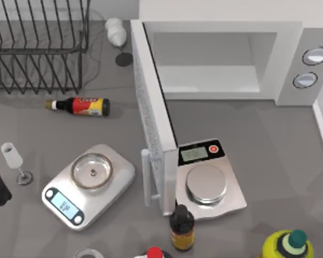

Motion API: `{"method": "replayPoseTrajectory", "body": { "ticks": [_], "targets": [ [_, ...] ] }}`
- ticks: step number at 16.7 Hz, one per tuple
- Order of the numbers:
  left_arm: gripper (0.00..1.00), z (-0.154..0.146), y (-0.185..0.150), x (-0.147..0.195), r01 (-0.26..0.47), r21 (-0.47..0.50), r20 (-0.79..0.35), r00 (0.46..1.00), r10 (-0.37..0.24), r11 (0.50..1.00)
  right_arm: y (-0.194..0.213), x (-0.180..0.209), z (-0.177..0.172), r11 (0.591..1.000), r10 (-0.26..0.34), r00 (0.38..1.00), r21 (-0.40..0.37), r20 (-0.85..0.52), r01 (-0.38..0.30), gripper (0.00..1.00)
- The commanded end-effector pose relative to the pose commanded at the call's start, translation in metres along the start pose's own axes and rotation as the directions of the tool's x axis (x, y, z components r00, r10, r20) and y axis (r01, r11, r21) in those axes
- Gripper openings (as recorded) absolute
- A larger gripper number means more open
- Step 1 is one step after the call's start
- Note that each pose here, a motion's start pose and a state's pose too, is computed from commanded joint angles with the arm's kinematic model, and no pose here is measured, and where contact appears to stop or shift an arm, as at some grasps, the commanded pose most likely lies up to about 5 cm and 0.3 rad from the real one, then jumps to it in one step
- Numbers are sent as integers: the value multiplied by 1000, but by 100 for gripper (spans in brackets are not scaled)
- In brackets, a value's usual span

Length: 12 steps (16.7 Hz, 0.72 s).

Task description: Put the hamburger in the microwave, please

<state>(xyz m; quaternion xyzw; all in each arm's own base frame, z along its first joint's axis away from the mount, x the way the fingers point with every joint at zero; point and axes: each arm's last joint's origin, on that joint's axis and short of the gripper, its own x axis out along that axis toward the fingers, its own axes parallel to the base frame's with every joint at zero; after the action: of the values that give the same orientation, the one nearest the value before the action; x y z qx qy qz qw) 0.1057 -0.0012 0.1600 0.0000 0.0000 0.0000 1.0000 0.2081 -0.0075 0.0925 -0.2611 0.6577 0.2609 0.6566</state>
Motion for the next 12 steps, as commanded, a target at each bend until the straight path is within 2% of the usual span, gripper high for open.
{"method": "replayPoseTrajectory", "body": {
  "ticks": [11,12],
  "targets": [
    [100,0,0,0,0,0,0,1000,0,1000,0,0,0,1000,0,1000,0,0,0,2],
    [100,0,0,0,0,0,0,1000,0,1000,0,0,0,1000,0,1000,0,0,0,0]
  ]
}}
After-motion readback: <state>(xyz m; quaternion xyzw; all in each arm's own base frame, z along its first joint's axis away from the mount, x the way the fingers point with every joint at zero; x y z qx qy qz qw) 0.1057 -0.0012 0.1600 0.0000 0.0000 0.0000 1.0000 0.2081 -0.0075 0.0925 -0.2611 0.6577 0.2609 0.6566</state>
